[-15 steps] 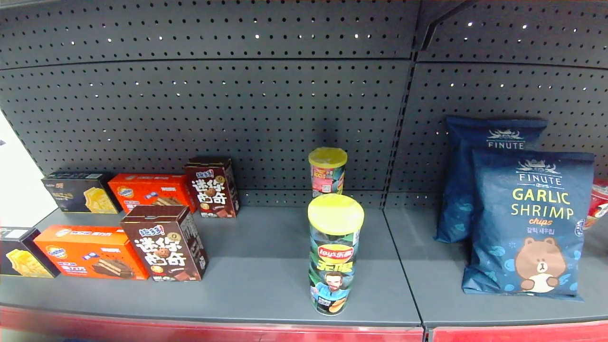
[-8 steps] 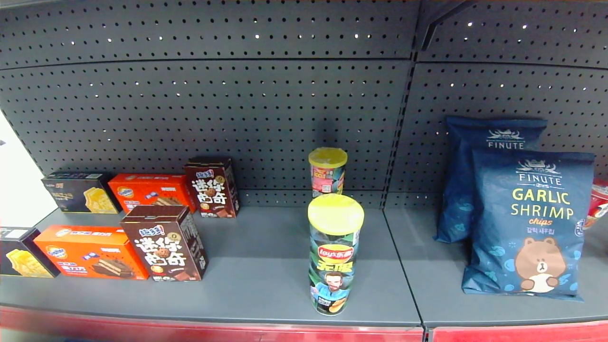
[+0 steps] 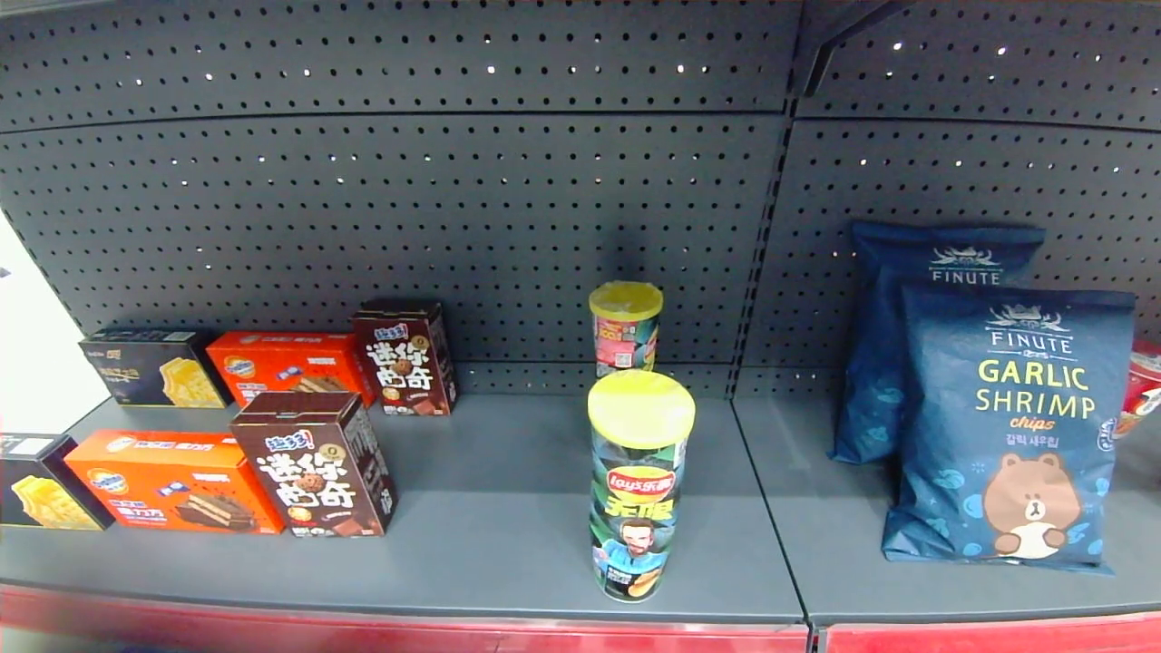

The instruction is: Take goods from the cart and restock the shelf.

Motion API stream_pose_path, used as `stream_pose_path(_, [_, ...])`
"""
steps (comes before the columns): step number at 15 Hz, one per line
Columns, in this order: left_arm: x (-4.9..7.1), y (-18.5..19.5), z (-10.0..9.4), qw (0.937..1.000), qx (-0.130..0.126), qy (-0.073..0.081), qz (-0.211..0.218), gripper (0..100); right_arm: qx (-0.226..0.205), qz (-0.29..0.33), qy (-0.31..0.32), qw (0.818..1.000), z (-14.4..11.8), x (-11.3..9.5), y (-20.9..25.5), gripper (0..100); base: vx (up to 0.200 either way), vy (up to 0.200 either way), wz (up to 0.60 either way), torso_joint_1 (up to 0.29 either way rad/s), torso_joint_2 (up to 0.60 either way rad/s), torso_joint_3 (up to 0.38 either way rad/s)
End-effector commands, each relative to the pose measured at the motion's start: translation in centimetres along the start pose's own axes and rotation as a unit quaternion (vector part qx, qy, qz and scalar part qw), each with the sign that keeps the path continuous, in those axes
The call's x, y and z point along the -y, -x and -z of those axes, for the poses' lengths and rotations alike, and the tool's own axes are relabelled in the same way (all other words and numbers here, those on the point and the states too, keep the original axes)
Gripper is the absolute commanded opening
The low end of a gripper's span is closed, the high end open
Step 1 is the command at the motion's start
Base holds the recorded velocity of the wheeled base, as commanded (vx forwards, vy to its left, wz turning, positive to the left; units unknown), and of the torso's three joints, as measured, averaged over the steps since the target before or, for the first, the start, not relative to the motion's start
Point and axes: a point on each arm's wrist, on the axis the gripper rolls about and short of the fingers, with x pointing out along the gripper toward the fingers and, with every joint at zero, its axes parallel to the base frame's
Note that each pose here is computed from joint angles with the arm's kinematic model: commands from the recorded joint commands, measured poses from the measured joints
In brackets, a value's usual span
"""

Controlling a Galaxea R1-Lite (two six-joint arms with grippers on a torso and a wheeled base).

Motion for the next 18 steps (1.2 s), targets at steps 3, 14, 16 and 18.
stream_pose_path(3, [-0.06,0.0,-0.02,0.9995,0.0,0.026,-0.015,100,-0.002,-0.001,0.001,1.0,0.01,-0.01,-0.06,100,0.0,0.0,0.0,0.0,0.0,0.0])
stream_pose_path(14, [-0.08,-0.17,0.04,0.9993,0.019,0.03,-0.011,100,-0.003,-0.005,-0.001,1.0,0.03,-0.02,-0.06,100,0.0,0.0,0.0,0.0,0.0,0.0])
stream_pose_path(16, [-0.08,-0.17,0.04,0.9993,0.019,0.031,-0.012,100,-0.003,-0.007,0.0,1.0,0.03,-0.03,-0.06,100,0.0,0.0,0.0,0.0,0.0,0.0])
stream_pose_path(18, [-0.09,-0.17,0.04,0.9993,0.019,0.031,-0.013,100,-0.002,-0.011,0.0,1.0,0.02,-0.06,-0.06,100,0.0,0.0,-0.6,0.0,0.0,0.002])
